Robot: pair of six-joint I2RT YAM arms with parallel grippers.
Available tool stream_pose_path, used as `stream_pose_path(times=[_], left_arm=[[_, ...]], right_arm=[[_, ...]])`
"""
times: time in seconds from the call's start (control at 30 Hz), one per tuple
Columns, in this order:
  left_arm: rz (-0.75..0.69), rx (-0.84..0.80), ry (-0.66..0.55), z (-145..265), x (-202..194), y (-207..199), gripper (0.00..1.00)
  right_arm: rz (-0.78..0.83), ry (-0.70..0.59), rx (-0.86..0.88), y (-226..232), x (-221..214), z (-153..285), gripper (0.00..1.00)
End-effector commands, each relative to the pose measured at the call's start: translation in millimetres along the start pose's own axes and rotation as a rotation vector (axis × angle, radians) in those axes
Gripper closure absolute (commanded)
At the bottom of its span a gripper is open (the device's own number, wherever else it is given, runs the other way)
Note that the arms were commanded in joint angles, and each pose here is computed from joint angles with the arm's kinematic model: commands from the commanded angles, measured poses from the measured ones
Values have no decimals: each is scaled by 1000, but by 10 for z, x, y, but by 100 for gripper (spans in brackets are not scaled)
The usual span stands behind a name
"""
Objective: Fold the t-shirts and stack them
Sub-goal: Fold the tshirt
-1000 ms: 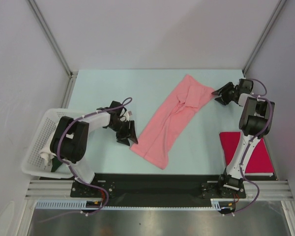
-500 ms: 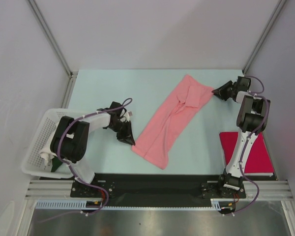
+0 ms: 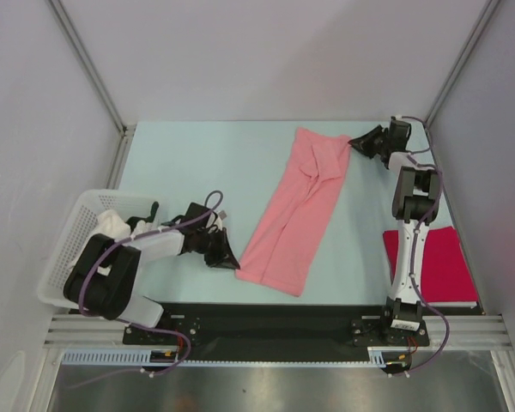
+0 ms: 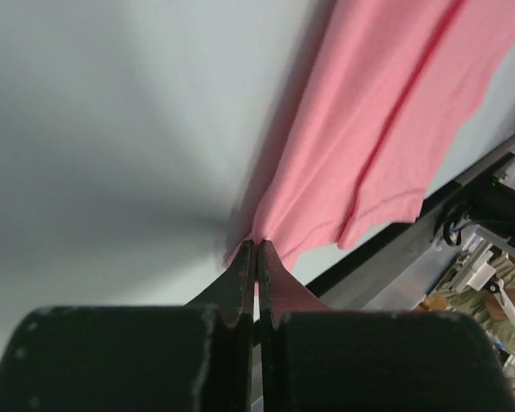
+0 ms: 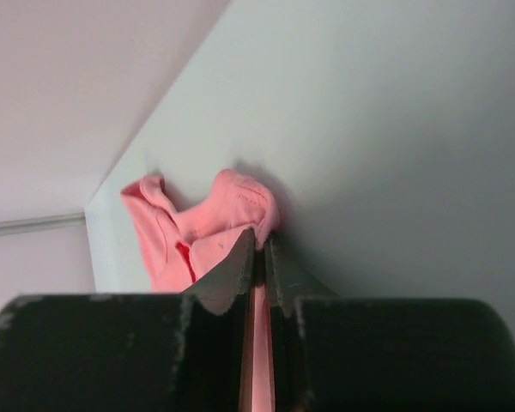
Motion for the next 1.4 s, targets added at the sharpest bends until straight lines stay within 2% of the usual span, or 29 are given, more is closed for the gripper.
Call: stream_pose_path(times=[0.0,0.1,0.13,0.27,0.47,0.5,0.53,0.6,0.63,0.7,0.73,0.8,0.83,0.87,0.9,0.93,0.97,1.0,1.03,1.07,1.1,1.13,1.17,1.27,1.33,1.37], left_arm=[[17,-106,-74,-62,-82,-242,100],[66,-168,-110,-174,-135,-348,100],[38,-202,-124,-223,-158,-450,100],[69,-230,-153,-390,-229,-660,100],[36,-273,-95,-651,-308,-935,100],[25,-287,-84,-668,-325,-1006,100],[18,-305,-79,-677,-332,-1046,100],[22,-296,-75,-649,-349,-1059,100],[25,-277,-85,-628,-353,-1042,100],[1,-207,-107,-484,-341,-974,100],[-34,-170,-143,-440,-304,-926,96],[-45,-135,-168,-277,-237,-894,88],[-85,-136,-165,-232,-214,-888,82],[-91,-120,-153,-199,-208,-869,78],[-102,-109,-146,-151,-182,-886,75],[-121,-118,-133,-131,-186,-908,71],[-152,-132,-108,-115,-195,-928,68],[-154,-133,-87,-109,-215,-916,66],[-167,-143,-72,-108,-232,-913,60],[-178,-168,-46,-99,-257,-938,58],[-177,-159,-21,-111,-277,-911,57],[-190,-155,-8,-111,-290,-897,56],[-195,-151,2,-115,-301,-883,56],[-199,-133,4,-134,-321,-830,54],[-212,-128,10,-165,-318,-808,53],[-214,-123,14,-200,-305,-791,53]], right_arm=[[26,-51,73,228,-11,-313,97],[21,-51,91,264,-144,-569,98],[38,-82,130,406,-71,-602,99],[3,-138,147,405,-157,-791,100],[8,-138,153,503,-232,-847,100],[6,-111,118,479,-256,-836,95],[19,-102,102,525,-230,-793,83],[52,-54,33,502,-244,-698,74],[63,-58,25,608,-123,-567,64],[75,-12,-47,597,-52,-366,56],[88,-28,-55,736,115,-162,48],[95,34,-151,649,156,102,46],[123,20,-155,877,264,359,46],[129,12,-202,858,334,534,45],[150,35,-240,896,306,731,45],[126,82,-303,730,151,845,45],[155,55,-288,1034,161,1191,45],[178,74,-308,1064,74,1343,46],[164,131,-380,892,-154,1465,46],[206,127,-366,1171,-259,1785,46],[224,148,-385,1186,-385,1933,46],[188,225,-436,978,-689,2078,46],[210,212,-396,1158,-811,2351,46],[171,370,-437,881,-1558,2691,48],[198,411,-383,999,-1960,2959,49],[170,463,-417,780,-2228,3076,50]])
Point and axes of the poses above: each gripper's point midway between its finger pads, its own z axis back along the fingers, its own y axis along the line the jaws close on, x = y × z, the point moved 8 cm from there along z, back along the fingers, and after that the axes turned 4 degrees about -z, right-handed, at the moved point
